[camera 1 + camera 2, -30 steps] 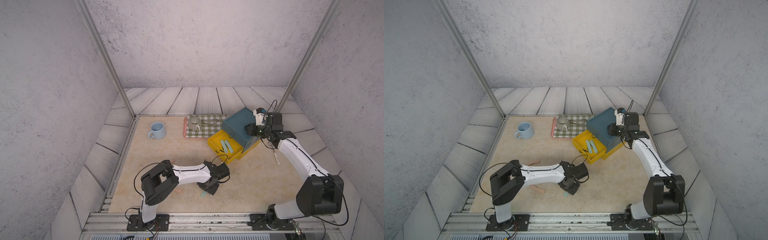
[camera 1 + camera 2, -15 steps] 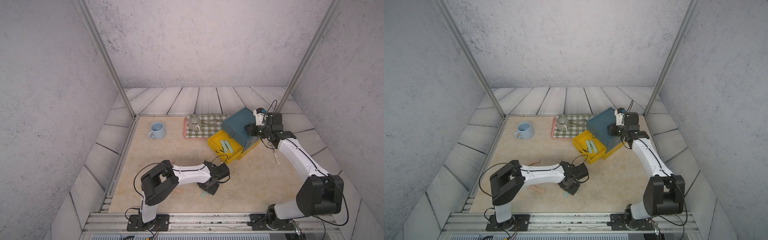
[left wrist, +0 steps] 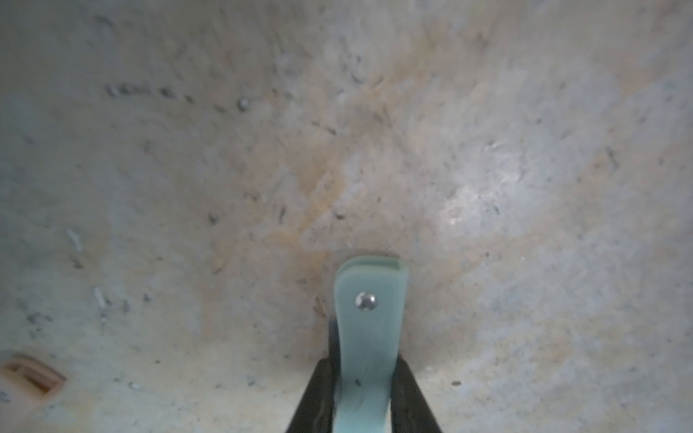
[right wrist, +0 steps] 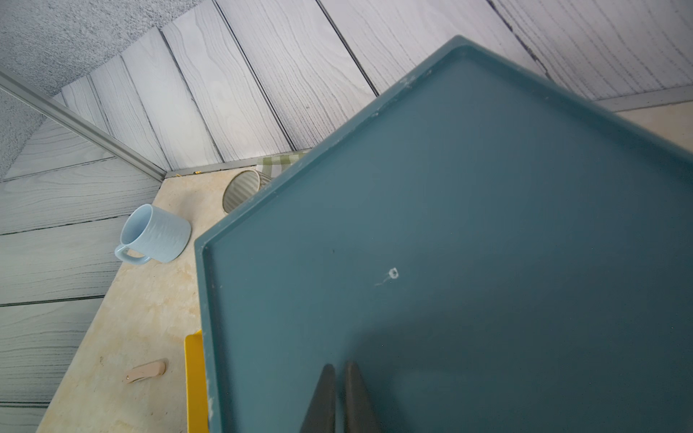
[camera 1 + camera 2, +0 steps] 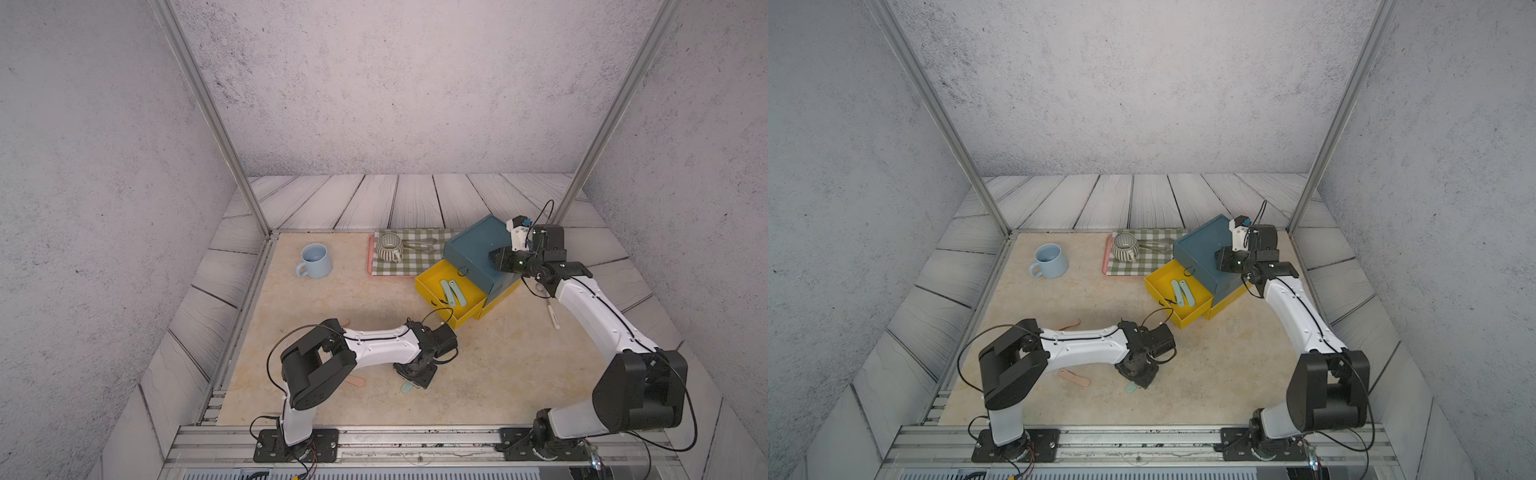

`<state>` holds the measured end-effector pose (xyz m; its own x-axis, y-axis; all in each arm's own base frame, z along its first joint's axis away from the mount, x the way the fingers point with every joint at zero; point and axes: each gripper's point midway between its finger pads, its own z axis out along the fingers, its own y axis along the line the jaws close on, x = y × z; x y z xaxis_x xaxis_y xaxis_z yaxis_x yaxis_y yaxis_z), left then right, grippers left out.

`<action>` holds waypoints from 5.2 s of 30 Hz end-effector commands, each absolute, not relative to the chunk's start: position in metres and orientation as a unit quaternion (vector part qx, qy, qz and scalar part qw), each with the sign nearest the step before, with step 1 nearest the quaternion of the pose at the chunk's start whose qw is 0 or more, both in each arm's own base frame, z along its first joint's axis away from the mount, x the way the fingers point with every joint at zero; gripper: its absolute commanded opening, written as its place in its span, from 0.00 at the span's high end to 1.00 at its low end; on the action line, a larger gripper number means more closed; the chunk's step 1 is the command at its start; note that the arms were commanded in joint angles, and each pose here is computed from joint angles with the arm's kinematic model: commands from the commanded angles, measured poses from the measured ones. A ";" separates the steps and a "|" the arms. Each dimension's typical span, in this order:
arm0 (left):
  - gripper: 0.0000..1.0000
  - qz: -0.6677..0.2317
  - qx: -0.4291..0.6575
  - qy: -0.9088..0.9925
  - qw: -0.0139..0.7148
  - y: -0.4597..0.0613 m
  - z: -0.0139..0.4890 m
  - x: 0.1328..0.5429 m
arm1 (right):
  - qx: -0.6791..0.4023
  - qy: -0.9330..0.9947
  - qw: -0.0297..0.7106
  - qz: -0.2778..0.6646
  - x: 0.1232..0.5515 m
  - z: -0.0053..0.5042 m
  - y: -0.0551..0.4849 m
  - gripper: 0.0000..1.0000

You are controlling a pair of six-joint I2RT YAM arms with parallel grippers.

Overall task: Place the fruit knives into the drawer by color
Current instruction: Pick up the fruit knife from the center of the board, then place the fruit knife in the drawer.

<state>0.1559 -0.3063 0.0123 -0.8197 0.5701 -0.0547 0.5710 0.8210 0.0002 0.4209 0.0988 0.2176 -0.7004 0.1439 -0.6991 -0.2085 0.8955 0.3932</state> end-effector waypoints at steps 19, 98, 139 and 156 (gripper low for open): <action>1.00 0.062 0.271 0.960 0.023 -0.262 0.009 0.174 | 0.050 0.981 0.099 0.161 0.320 0.081 0.078 0.90; 1.00 -0.362 0.053 0.912 0.185 -0.429 0.181 0.359 | 0.048 0.981 0.095 0.162 0.320 0.078 0.079 0.89; 0.72 -0.376 0.052 0.905 0.194 -0.432 0.204 0.369 | 0.047 0.981 0.097 0.164 0.321 0.077 0.079 0.88; 1.00 -0.375 0.082 0.887 0.258 -0.351 0.261 0.322 | 0.049 0.982 0.095 0.153 0.320 0.077 0.076 0.88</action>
